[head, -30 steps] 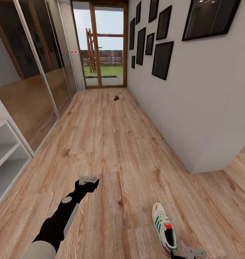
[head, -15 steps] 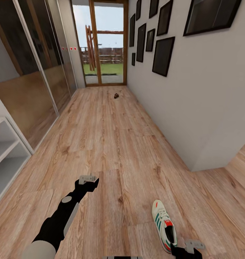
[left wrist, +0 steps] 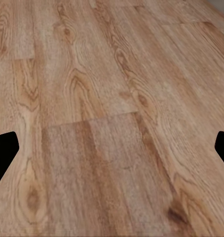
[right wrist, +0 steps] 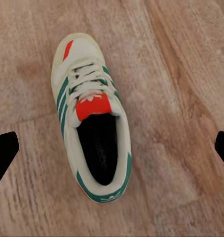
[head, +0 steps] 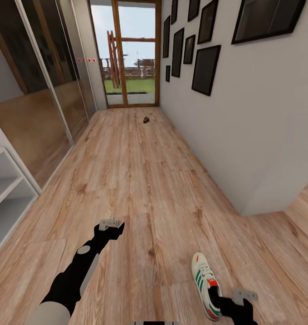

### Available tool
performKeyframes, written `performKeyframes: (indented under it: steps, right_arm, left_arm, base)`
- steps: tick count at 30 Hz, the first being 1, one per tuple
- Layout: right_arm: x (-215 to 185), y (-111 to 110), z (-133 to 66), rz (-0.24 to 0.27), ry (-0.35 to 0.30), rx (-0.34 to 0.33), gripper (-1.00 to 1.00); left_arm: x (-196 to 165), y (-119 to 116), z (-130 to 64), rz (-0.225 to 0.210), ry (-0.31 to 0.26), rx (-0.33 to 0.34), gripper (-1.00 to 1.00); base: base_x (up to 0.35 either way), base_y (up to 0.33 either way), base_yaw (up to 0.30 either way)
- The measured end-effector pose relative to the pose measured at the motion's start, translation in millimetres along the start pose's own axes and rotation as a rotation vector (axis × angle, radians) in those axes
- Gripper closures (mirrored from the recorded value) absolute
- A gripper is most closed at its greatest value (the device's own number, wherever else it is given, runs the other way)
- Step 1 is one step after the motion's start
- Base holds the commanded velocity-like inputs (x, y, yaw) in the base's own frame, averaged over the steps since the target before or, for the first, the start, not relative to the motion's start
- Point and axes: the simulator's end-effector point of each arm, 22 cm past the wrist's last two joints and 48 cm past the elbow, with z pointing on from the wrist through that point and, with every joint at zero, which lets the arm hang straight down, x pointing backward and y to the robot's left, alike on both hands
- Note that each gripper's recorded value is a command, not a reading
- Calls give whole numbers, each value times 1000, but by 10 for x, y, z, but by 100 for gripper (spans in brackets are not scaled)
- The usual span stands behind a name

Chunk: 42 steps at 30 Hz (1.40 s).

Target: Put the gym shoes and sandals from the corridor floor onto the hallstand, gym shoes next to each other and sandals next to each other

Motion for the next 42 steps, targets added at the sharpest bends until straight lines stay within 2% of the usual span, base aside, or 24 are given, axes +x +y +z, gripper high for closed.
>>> performKeyframes:
  steps: [8, 33, 42]
  right_arm:
    - [-8, 5, 1, 0, -2, -1, -100]
    - [-8, 14, 1, 1, -2, -3, -100]
    - [185, -11, 77, -1, 27, 3, -100]
  left_arm:
    - [-6, 1, 1, 0, -3, 0, -100]
    - [-6, 0, 2, 0, -3, 0, -100]
    - [242, 9, 74, -5, 26, 0, -100]
  base:
    - [127, 0, 0]
    - [4, 0, 0]
    - [0, 0, 0]
